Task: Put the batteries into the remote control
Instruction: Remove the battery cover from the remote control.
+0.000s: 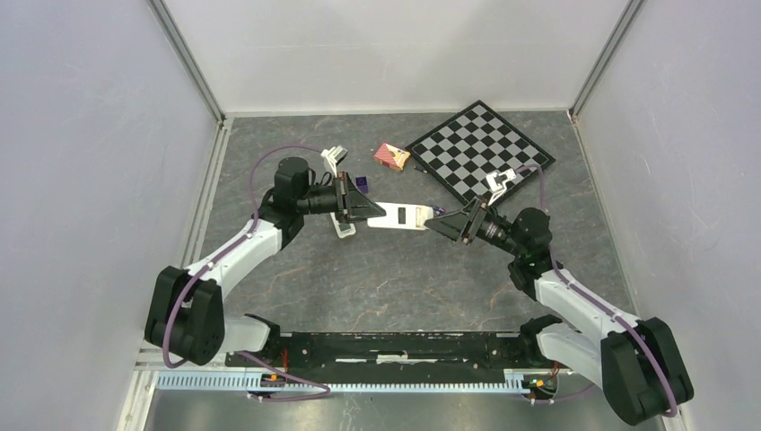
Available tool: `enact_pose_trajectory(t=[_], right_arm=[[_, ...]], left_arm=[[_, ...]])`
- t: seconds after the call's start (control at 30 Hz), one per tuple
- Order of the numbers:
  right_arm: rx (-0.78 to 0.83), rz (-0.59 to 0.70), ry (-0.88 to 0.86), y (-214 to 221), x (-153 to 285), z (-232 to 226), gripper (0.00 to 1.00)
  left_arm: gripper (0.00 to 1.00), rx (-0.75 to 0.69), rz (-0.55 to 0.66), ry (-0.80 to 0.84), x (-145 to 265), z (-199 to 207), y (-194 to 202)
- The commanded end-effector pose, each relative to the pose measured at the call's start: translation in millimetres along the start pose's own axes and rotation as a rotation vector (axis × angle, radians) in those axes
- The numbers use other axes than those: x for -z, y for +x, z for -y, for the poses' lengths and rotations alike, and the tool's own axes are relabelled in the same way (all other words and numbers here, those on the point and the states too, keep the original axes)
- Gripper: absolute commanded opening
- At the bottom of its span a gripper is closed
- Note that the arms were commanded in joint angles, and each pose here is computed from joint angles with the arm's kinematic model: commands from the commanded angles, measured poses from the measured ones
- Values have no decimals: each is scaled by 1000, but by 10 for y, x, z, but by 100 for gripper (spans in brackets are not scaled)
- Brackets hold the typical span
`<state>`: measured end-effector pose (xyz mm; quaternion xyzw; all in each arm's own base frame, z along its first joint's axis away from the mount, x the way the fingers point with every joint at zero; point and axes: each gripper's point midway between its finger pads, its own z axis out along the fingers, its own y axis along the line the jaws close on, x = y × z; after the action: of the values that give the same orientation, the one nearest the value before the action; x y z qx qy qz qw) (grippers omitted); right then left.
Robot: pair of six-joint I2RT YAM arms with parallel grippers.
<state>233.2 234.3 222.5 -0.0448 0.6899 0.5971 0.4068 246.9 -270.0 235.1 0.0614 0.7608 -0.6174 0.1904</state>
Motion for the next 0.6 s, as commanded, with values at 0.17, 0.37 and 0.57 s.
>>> enact_pose_trajectory(t=[0.17, 0.37, 0.57], right_arm=[[52, 5, 90, -150, -154, 314, 80], [102, -12, 217, -93, -105, 630, 75], [266, -36, 238, -73, -5, 664, 82]], left_arm=[[2, -67, -4, 3, -95, -47, -134], [2, -31, 28, -147, -137, -487, -144], [2, -65, 11, -341, -26, -811, -89]])
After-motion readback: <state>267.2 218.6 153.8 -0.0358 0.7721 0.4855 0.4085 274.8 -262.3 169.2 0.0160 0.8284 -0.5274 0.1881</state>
